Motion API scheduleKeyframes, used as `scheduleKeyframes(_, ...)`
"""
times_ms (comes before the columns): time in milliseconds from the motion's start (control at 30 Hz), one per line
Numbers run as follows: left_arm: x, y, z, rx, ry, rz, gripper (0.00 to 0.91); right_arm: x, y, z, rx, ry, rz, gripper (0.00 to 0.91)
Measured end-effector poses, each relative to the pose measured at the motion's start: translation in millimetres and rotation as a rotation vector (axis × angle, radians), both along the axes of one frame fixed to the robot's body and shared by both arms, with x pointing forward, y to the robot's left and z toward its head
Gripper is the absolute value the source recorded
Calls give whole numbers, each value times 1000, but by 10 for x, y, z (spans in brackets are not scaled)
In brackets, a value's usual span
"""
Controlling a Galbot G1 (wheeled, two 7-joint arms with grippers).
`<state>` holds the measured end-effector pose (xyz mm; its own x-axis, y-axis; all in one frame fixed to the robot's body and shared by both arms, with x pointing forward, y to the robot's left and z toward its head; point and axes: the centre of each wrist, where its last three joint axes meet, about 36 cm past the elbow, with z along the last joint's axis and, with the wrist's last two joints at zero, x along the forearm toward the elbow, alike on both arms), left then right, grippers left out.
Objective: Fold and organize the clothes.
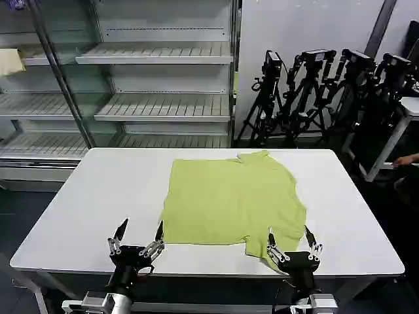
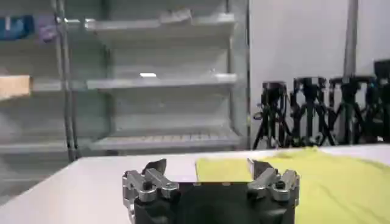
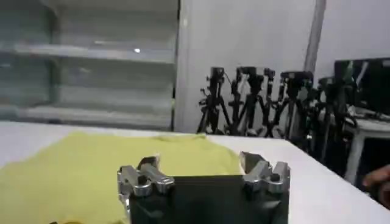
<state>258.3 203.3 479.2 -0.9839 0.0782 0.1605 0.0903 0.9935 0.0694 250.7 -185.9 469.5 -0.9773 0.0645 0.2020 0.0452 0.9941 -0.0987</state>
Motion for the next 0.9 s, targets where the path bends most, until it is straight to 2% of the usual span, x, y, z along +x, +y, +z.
scheduleKeyframes(367, 169, 65, -139, 65, 168, -53, 907, 42, 115, -150, -9, 85, -4, 907)
scheduleKeyframes(900, 590, 100, -352, 101, 248, -100, 907, 80, 251, -325, 10, 150, -1, 907)
